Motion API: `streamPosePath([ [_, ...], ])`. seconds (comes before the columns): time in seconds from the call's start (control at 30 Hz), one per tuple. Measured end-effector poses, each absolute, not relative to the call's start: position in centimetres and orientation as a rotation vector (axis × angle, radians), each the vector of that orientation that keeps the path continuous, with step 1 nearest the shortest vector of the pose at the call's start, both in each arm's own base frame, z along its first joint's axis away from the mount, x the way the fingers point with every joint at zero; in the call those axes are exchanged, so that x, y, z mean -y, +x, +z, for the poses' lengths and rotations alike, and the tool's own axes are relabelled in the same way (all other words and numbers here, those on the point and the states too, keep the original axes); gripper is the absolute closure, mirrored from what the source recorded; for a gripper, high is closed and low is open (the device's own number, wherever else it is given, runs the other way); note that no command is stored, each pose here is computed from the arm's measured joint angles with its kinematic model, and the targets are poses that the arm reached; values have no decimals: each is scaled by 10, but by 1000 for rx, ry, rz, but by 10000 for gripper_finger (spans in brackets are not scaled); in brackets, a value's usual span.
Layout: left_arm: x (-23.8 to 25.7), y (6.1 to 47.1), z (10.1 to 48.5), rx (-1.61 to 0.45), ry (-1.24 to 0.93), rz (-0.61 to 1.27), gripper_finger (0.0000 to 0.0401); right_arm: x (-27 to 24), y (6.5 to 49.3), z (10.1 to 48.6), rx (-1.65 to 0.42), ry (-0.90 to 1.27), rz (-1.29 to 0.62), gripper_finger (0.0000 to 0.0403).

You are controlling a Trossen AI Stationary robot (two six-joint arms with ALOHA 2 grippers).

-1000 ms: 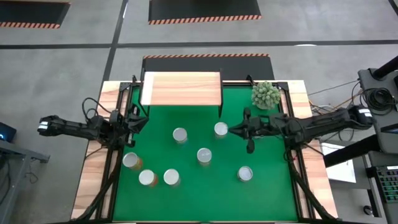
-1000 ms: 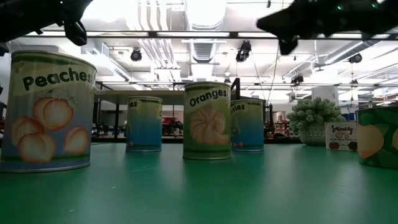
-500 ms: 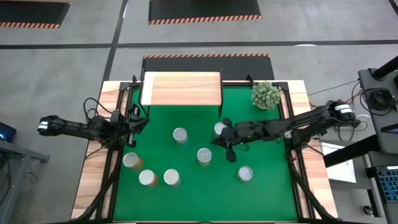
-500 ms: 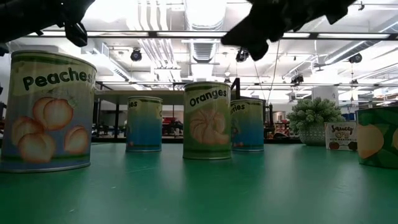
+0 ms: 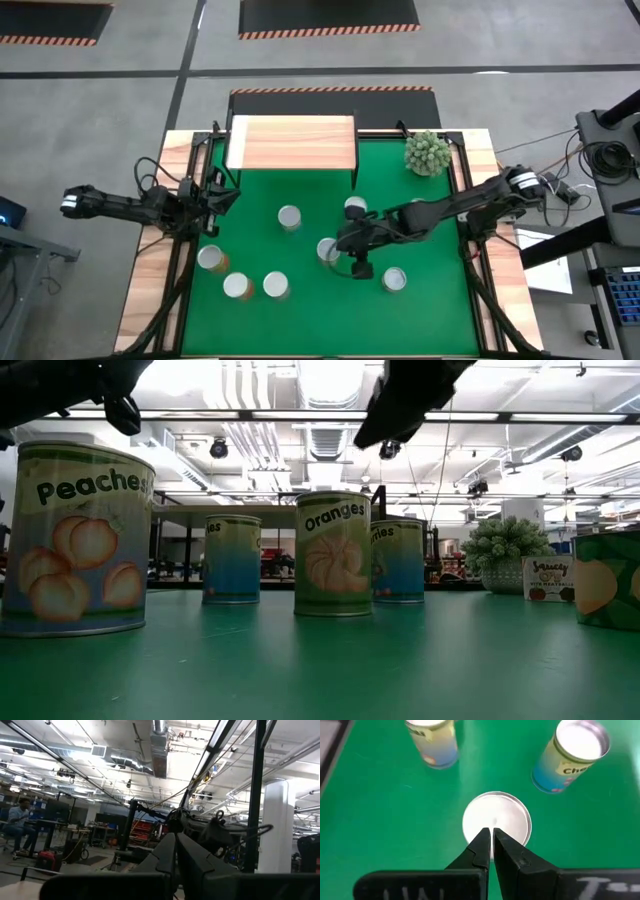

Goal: Pick and place cans onto a shelf
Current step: Put the canned oranges on the shelf

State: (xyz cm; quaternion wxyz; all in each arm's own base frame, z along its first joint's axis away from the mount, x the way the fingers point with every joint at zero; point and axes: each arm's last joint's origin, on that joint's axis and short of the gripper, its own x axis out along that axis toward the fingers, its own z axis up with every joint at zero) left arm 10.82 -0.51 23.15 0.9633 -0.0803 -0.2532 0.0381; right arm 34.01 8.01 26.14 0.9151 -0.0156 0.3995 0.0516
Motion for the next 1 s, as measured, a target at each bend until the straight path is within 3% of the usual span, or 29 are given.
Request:
streamPosePath([
  [0.33, 5, 108, 232, 513, -163, 77, 401, -83, 354, 247, -894, -70, 111, 391],
  [0.5, 5, 108, 231, 513, -163, 77, 401, -82, 356, 250, -876, -55, 102, 364],
  [0.67, 5, 108, 231, 512, -162, 77, 401, -78, 357, 251, -872, -3, 28, 292],
  [1.0, 5, 108, 231, 512, -163, 77, 401, -77, 355, 246, -908, -30, -4, 89],
])
